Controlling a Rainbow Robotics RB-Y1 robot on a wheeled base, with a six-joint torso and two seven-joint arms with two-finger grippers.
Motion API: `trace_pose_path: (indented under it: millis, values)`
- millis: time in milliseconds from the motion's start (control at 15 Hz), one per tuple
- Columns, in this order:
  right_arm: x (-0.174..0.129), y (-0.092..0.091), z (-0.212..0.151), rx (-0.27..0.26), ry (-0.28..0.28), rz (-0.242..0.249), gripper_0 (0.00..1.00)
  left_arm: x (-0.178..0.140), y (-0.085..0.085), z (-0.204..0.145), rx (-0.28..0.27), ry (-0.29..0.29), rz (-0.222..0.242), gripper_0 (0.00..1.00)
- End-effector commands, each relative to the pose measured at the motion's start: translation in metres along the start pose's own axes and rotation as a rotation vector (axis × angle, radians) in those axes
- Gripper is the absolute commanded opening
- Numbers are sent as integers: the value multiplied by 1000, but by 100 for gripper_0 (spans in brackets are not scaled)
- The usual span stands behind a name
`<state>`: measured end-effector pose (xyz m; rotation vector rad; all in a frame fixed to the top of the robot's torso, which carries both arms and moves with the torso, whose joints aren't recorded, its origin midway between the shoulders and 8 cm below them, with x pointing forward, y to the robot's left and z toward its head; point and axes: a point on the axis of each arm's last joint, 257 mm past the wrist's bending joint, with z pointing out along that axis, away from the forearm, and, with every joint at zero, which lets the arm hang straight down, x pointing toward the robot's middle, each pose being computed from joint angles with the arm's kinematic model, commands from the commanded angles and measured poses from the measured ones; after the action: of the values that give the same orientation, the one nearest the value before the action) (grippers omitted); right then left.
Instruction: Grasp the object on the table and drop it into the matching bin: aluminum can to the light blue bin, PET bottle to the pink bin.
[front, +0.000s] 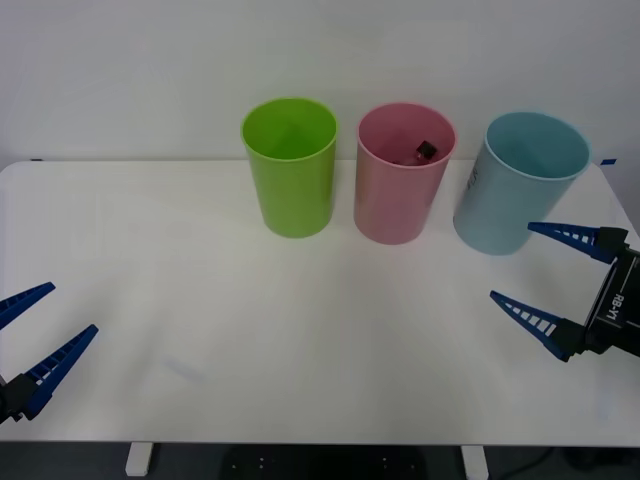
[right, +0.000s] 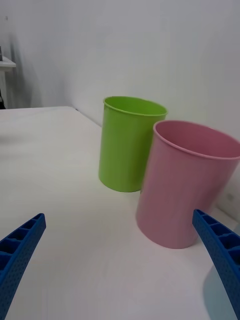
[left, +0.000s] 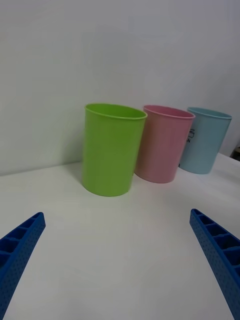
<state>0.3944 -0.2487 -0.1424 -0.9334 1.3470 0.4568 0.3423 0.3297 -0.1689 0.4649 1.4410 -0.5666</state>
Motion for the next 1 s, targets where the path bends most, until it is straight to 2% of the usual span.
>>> trace_pose_path:
  millis: [67, 667, 1000]
  values:
    - [14, 8, -8, 22, 15, 20, 100, 0, 0, 0, 0, 0, 0, 100]
    - [34, 28, -24, 58, 21, 95, 100, 0, 0, 0, 0, 0, 0, 100]
    - [36, 28, -35, 65, 29, 101, 100, 0, 0, 0, 0, 0, 0, 100]
